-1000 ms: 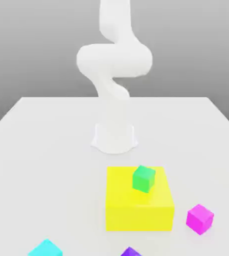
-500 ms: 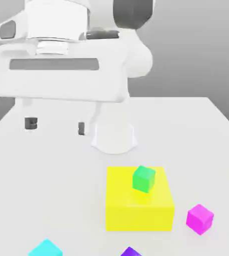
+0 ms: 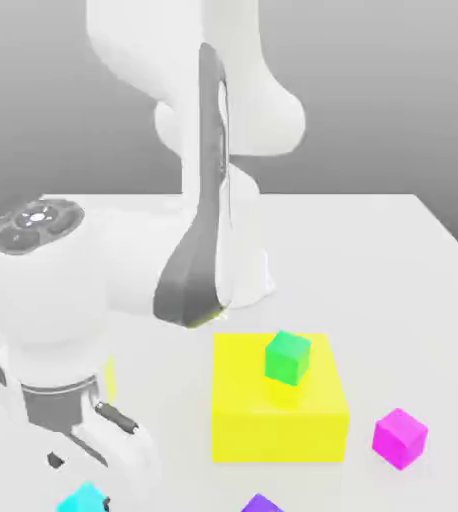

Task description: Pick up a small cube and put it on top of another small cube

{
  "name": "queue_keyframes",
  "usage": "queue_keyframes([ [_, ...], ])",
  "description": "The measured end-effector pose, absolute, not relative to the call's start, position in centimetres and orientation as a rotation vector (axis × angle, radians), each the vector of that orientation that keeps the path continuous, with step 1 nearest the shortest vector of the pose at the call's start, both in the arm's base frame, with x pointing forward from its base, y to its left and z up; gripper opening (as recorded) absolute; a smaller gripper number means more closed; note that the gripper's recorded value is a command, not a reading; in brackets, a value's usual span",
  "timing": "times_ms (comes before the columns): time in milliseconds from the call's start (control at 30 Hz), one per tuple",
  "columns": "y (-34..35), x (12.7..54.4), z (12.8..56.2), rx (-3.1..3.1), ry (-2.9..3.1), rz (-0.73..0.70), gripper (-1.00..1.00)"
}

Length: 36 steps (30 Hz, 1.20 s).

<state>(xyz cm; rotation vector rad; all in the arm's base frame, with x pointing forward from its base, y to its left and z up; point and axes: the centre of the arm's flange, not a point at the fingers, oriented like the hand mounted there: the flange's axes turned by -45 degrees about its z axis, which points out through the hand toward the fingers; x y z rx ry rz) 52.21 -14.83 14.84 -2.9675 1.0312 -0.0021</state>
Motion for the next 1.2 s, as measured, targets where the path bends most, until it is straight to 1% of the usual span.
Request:
queue_keyframes([
  [33, -14.8, 52.1, 13.7, -2.967, 1.032, -0.001, -1.00],
  [200, -14.8, 52.2, 13.8, -2.967, 1.032, -0.002, -1.00],
  [233, -14.8, 52.1, 13.2, -2.967, 1.033, -0.002, -1.00],
  [267, -14.8, 52.1, 13.7, -2.967, 1.033, -0.001, -1.00],
  [400, -14.8, 52.1, 18.6, -2.966, 1.033, -0.002, -1.00],
  [567, -9.3, 50.4, 23.6, -2.994, 0.924, 0.001, -1.00],
  [800, -0.2, 45.7, 28.7, -3.048, 0.707, 0.003, -1.00],
  [967, 3.5, 41.1, 31.3, -3.070, 0.609, 0.003, -1.00],
  [1133, 7.1, 36.0, 32.8, -3.098, 0.482, 0.001, -1.00],
  [1200, 7.6, 35.3, 31.6, -3.104, 0.461, 0.000, -1.00],
])
